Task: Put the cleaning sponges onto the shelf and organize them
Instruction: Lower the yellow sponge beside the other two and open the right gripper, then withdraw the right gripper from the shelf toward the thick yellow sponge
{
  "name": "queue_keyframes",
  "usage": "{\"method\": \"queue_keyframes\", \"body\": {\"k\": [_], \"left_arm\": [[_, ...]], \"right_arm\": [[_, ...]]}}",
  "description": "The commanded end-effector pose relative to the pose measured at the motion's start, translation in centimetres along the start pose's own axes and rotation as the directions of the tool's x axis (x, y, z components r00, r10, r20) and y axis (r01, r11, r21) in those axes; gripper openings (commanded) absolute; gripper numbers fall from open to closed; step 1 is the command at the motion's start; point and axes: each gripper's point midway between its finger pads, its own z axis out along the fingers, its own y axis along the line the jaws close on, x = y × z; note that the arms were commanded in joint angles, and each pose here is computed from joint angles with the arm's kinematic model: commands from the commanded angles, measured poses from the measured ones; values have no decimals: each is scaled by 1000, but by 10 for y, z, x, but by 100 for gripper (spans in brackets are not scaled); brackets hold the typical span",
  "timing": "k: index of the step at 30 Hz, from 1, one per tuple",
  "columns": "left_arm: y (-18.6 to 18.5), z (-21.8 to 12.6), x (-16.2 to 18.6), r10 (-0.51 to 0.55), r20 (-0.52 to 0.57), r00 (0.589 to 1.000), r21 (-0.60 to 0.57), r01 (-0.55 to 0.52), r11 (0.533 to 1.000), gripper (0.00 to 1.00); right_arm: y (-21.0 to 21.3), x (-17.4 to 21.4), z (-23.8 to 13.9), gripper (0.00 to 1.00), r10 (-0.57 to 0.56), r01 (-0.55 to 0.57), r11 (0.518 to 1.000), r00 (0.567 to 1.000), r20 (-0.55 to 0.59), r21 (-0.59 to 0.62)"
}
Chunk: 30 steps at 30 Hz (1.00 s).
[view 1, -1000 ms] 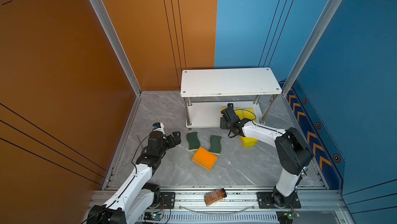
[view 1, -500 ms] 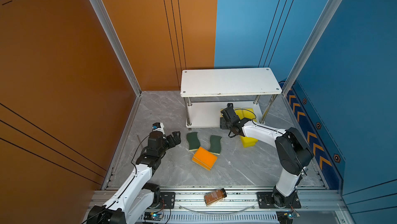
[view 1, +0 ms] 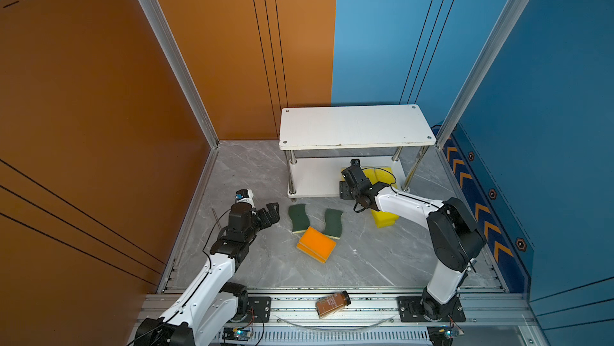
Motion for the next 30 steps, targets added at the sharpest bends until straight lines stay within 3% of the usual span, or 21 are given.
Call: {"method": "queue_keyframes", "body": {"k": [1,8,15,17,18,25,30], "left_arm": [[-5,-4,-11,7,22,1000,13,-7,1000,98],[-7,-2,-9,0,14,1000,24,0,1000,98],[-11,-2,-10,-9,21,1000,48,8,999,98],[-14,-2,-10,-9,14,1000,68,8,998,98],[-15,-2,-8,-11,9,1000,74,11,997,99],[-18,2,-2,-32,-16,999,104,33,994,98],[-22,2,-1,-36,-24,999,119,39,992,98]], "right_arm": [[0,-23,-27,83,-1,2,1000,998,63,-10],[2,-26,-55,86,-20,27,996,997,81,-85],[-3,8,-85,91,-53,52,984,999,-1,-173],[-13,20,-98,94,-37,32,984,999,-26,-178],[-19,25,-105,100,-24,18,984,999,-33,-179],[-70,41,-151,100,71,-77,987,997,-43,-140],[-121,55,-158,100,235,-242,966,969,-79,-89]]}}
